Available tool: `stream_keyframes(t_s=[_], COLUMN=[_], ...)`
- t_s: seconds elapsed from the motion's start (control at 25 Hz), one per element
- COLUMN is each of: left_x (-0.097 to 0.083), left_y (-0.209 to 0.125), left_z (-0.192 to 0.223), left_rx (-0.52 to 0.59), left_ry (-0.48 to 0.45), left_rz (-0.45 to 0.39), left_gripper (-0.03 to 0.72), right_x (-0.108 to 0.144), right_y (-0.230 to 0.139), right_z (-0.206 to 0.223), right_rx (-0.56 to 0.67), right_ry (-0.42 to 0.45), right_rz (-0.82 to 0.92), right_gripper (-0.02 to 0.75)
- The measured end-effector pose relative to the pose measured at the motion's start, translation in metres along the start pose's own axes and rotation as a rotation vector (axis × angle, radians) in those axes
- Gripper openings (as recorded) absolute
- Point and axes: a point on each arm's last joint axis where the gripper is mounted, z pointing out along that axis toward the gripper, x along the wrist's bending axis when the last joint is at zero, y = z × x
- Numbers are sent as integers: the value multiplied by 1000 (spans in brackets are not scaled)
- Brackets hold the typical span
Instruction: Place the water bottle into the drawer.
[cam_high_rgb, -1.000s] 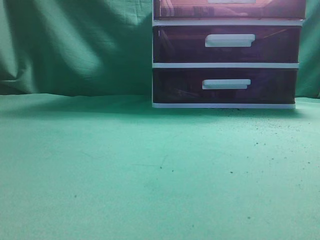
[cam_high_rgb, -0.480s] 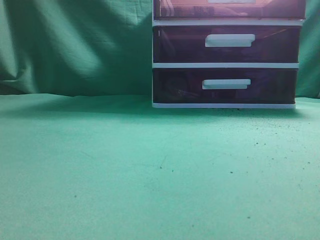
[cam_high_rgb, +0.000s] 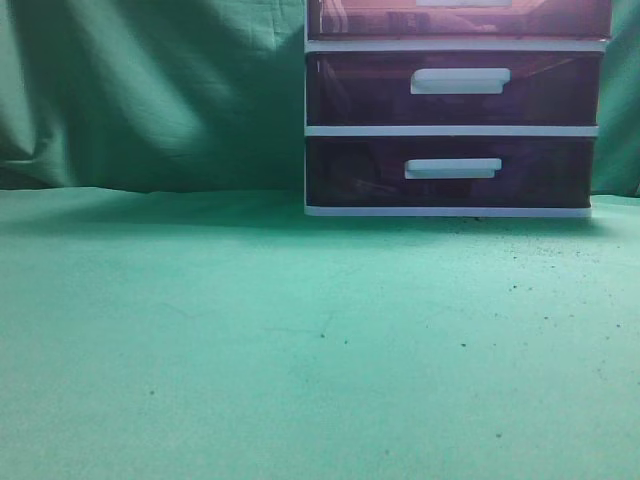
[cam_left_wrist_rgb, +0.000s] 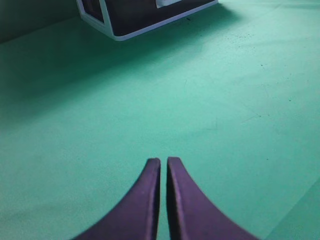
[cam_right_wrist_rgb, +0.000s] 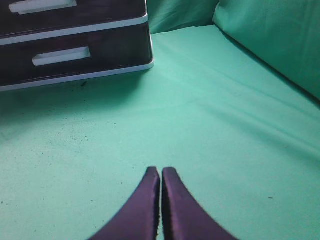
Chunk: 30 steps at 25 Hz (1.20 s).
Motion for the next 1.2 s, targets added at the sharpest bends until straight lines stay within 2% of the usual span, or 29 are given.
stream_keyframes(t_s=[0.12,0.2,0.32,0.48,0.68,0.76,0.88,1.04,1.2], left_x=[2,4,10,18,25,26,27,27,26], left_y=[0,0,-1,-2,-2,-7,-21,-21,-29], left_z=[0,-1,-3,-7,-13,-11,-2,0,0], left_rx=[-2,1,20,10,-2,-15,-65,-94,-4], left_ry=[20,70,213,424,644,684,690,690,692], left_rz=[23,15,-38,-159,-209,-249,-271,-234,-250], left_gripper=[0,0,0,0,0,0,0,0,0], right_x=[0,0,0,0,0,0,0,0,0], right_y=[0,0,0,0,0,0,0,0,0], right_z=[0,0,0,0,0,0,0,0,0], right_rx=[0,0,0,0,0,0,0,0,0], right_ry=[0,0,0,0,0,0,0,0,0], right_rz=[0,0,0,0,0,0,0,0,0], right_gripper=[0,0,0,0,0,0,0,0,0])
